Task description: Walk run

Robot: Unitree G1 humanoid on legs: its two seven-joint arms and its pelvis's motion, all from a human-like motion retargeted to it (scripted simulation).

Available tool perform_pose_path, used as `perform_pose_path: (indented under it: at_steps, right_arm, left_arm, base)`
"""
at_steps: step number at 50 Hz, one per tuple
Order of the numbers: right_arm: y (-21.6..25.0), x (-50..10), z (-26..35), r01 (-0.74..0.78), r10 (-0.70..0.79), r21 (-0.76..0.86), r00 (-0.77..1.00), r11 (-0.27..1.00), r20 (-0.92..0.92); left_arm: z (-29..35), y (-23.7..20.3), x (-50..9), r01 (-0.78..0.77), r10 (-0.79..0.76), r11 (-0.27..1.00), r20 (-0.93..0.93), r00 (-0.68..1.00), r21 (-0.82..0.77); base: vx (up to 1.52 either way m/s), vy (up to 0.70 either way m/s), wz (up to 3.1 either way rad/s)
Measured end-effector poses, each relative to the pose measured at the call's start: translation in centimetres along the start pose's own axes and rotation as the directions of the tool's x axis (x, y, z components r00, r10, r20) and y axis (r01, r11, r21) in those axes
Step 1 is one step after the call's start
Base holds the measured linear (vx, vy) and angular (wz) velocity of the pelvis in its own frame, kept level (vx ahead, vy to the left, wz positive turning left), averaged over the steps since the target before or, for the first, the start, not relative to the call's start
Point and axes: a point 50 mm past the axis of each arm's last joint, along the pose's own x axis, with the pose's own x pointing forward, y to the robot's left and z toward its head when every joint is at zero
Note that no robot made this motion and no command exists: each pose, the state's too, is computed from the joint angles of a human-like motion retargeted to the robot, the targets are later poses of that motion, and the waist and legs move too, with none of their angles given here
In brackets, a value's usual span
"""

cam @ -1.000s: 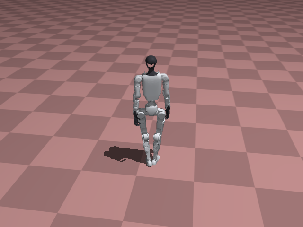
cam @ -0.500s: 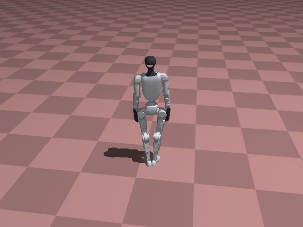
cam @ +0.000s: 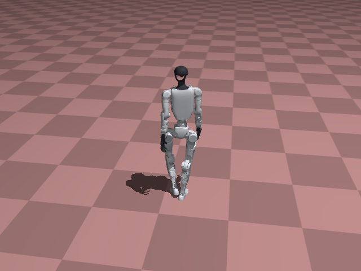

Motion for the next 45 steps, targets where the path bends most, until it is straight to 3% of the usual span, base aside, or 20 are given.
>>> perform_pose_path:
  at_steps: [3,7,14,21,28,38,45]
  right_arm:
    - [1.1,0.7,3.7,-0.024,0.019,0.035,0.991,0.999,0.129]
    - [2.1,1.0,9.6,-0.044,0.057,-0.048,0.951,0.998,0.303]
    - [3.0,0.8,14.8,-0.022,0.124,-0.237,0.897,0.971,0.424]
    - [2.9,1.5,8.9,-0.070,0.123,-0.231,0.967,0.971,0.223]
    - [-0.9,0.1,-0.7,0.045,-0.073,-0.298,0.994,0.953,-0.084]
    - [-4.0,-3.1,-7.7,0.080,-0.146,-0.218,0.940,0.973,-0.307]
    - [-4.3,-4.6,-10.4,0.069,-0.119,-0.136,0.907,0.988,-0.405]
  left_arm:
    - [-1.6,-0.8,-0.4,0.042,-0.042,0.999,-0.063,0.997,-0.003]
    - [-2.6,-0.9,-0.6,0.062,-0.066,0.997,-0.111,0.992,-0.034]
    - [-0.9,0.2,0.0,0.017,-0.041,0.965,-0.089,0.995,-0.261]
    - [2.2,1.2,0.6,0.037,-0.036,0.953,0.008,0.999,-0.300]
    - [7.0,2.4,1.2,0.035,0.003,0.909,0.092,0.996,-0.415]
    - [16.2,11.5,0.1,-0.015,0.143,0.951,0.398,0.906,-0.309]
    - [21.5,15.9,-2.4,-0.041,0.205,0.958,0.578,0.790,-0.284]
  base:
    - [0.23,-0.03,-0.23]
    - [0.31,-0.03,-0.31]
    - [0.55,0.04,-0.03]
    - [0.84,0.12,-0.41]
    - [0.80,0.16,-0.49]
    - [0.62,0.02,0.22]
    - [0.64,-0.05,0.65]
